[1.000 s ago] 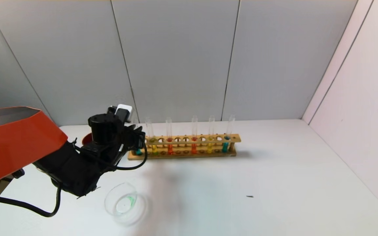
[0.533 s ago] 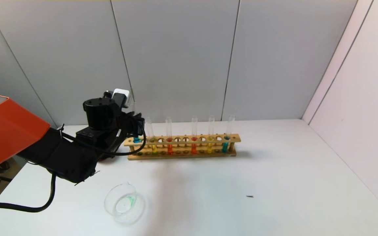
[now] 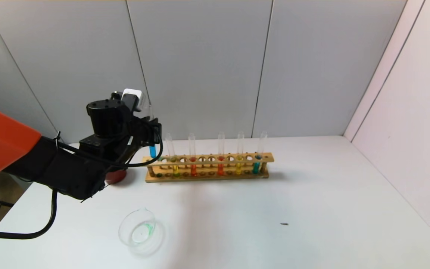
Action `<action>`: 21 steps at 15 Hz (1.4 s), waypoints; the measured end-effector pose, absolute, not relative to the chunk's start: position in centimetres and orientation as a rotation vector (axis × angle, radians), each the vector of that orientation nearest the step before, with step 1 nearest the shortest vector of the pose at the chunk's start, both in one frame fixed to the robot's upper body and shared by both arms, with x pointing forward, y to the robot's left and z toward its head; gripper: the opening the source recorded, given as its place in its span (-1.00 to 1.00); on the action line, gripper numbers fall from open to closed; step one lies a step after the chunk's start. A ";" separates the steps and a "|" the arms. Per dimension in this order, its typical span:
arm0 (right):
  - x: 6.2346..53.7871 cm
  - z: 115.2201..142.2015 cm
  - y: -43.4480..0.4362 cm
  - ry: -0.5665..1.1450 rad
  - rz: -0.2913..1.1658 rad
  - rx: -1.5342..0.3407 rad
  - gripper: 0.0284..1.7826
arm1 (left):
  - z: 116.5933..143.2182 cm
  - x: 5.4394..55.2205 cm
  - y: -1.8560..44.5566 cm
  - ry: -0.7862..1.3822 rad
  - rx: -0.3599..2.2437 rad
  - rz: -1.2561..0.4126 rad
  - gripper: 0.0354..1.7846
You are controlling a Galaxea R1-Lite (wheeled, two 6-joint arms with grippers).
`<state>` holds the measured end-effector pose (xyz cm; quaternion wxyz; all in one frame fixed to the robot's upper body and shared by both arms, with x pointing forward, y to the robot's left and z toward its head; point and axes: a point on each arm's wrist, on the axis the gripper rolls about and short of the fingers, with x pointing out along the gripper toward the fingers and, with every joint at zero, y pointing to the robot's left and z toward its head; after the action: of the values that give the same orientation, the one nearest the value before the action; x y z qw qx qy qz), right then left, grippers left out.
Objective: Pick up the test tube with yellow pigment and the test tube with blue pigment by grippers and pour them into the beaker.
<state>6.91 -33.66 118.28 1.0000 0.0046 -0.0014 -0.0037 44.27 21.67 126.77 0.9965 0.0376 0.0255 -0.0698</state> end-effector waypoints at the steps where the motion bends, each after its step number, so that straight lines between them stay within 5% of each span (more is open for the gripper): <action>1: 6.9 118.3 -33.7 -0.003 -0.008 0.009 0.91 | 127.0 44.3 21.7 0.048 0.073 -0.129 -0.68; 13: 6.9 118.3 -33.7 -0.003 -0.008 0.009 0.91 | 130.6 39.8 23.4 0.092 0.084 -0.102 -0.68; 21: 6.9 118.3 -33.7 -0.003 -0.008 0.009 0.91 | 129.2 35.3 28.0 0.199 0.175 -0.012 -0.68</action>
<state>6.91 -33.66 118.28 1.0000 0.0046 -0.0014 -0.0039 35.29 28.00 129.17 0.9912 0.0872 0.0992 -0.0060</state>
